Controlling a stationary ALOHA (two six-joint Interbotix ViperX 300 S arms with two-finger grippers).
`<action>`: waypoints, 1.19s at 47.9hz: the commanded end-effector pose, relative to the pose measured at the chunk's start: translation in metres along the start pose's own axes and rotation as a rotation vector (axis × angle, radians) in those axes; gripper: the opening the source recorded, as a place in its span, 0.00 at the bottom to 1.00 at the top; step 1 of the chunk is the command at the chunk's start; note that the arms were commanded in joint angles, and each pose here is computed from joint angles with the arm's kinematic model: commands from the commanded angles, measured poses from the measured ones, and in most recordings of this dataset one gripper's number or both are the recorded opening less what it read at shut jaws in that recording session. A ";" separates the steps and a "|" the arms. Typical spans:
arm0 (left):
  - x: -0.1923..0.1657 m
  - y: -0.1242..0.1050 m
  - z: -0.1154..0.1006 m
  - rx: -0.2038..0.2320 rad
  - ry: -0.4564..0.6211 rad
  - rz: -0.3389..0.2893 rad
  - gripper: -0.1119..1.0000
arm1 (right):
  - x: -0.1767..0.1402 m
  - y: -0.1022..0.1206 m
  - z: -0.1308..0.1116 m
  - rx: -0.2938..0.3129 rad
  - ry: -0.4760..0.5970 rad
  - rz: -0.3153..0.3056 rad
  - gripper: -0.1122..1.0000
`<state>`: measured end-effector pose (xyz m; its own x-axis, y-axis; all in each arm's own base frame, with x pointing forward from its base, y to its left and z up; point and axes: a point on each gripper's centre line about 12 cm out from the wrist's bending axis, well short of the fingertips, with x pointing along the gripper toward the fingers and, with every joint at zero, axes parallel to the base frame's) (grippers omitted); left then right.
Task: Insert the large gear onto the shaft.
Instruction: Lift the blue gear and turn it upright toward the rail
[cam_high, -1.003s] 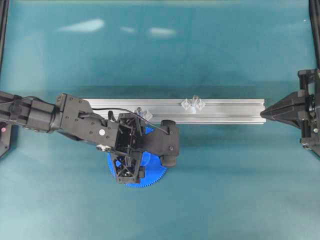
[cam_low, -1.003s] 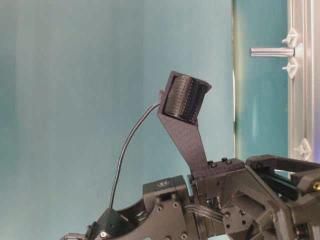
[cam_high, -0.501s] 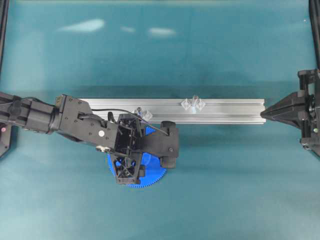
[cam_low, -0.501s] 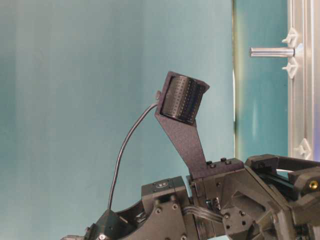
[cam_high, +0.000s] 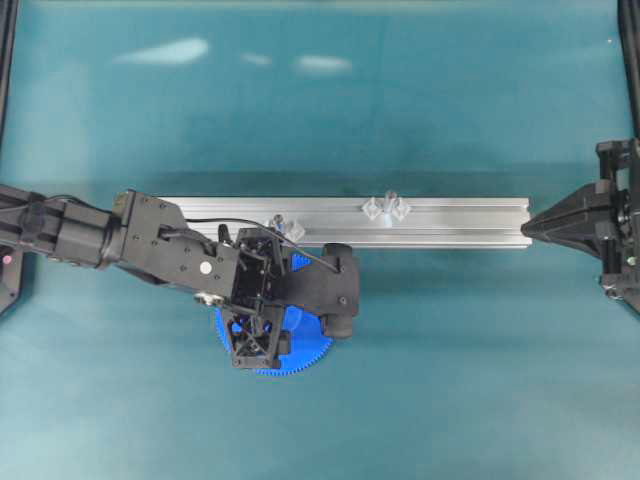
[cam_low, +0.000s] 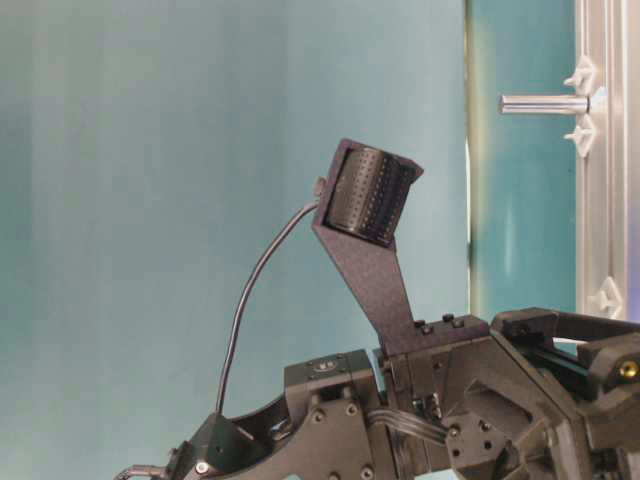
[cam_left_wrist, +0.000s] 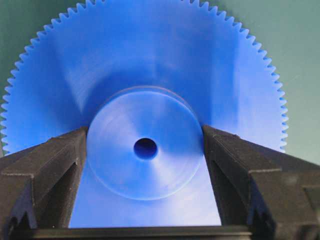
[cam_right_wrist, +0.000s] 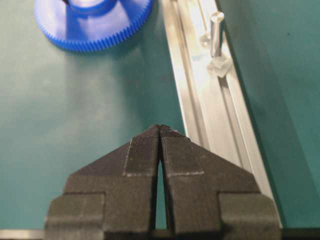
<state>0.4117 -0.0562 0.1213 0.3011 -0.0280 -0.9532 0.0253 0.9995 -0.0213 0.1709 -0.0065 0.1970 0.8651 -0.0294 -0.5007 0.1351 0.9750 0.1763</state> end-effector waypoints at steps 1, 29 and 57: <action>-0.013 -0.002 0.007 0.005 -0.038 -0.007 0.79 | 0.000 0.000 0.004 0.013 -0.008 0.000 0.15; -0.056 -0.005 0.037 0.054 -0.043 -0.004 0.79 | 0.000 0.000 0.003 0.011 -0.005 0.000 0.15; -0.102 0.004 0.061 0.086 -0.070 0.011 0.79 | -0.008 0.000 0.001 0.011 -0.003 0.000 0.15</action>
<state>0.4346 -0.0568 0.1975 0.2844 -0.0197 -0.9585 0.1172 0.9930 0.0143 0.1634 -0.0061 0.1993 0.8651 -0.0284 -0.5007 0.1349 0.9748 0.1778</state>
